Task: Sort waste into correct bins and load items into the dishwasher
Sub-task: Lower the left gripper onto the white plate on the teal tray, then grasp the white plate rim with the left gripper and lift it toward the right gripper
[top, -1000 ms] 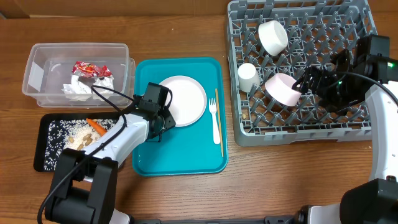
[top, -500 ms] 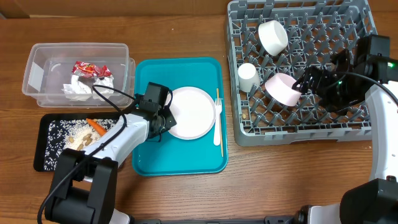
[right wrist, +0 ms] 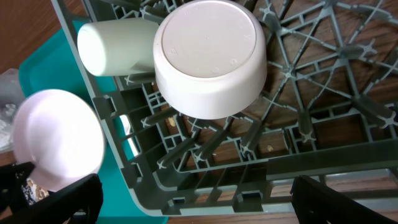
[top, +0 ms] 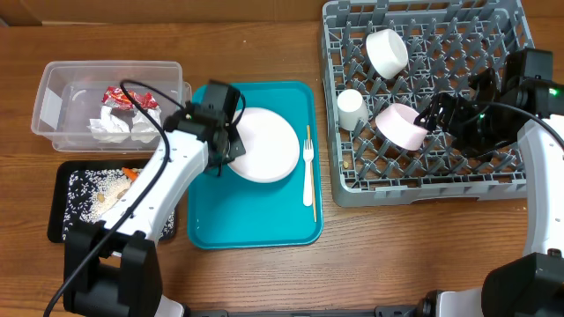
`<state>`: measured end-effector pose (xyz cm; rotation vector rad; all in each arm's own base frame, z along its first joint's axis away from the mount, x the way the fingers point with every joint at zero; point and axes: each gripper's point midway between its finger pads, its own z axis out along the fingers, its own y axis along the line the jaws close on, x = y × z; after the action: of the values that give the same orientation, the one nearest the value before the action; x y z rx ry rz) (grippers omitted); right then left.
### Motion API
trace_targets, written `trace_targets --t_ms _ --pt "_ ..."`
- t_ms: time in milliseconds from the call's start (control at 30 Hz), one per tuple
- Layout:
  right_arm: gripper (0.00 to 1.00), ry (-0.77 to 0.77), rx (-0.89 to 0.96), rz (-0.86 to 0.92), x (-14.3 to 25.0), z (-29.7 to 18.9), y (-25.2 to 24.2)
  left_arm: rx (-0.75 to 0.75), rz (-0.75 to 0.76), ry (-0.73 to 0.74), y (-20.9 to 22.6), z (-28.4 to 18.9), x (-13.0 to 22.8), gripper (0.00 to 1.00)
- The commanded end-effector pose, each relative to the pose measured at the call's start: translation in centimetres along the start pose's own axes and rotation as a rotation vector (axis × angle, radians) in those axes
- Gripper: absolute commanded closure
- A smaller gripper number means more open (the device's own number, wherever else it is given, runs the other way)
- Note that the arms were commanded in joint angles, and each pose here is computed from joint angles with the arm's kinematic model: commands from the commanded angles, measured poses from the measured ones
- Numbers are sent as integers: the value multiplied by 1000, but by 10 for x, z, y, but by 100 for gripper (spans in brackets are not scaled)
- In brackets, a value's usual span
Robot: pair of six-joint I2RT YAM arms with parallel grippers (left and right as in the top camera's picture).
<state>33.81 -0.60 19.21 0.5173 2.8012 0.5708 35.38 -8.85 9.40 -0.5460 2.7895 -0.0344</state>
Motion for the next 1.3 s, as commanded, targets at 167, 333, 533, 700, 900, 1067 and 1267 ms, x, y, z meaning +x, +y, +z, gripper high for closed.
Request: trace_targets --t_ms 167,333,533,700,900,1067,1267 --pt "0 -20 -13 -7 -3 -6 4 287 150 -7 -61 -61 -22 96" --pt "0 -4 -71 -26 0 -6 14 511 197 79 -104 -82 -2 96" --pt "0 24 -160 -111 8 -5 36 481 243 52 -121 -83 13 96" --pt "2 43 -170 -165 15 1 52 500 288 31 -137 -88 23 96" --pt "15 65 -144 -243 25 8 63 496 286 23 -140 -88 24 96" --pt "16 98 -150 -277 36 17 73 496 286 22 -140 -88 24 96" --pt "20 129 -162 -342 51 33 88 496 286 22 -140 -88 23 96"
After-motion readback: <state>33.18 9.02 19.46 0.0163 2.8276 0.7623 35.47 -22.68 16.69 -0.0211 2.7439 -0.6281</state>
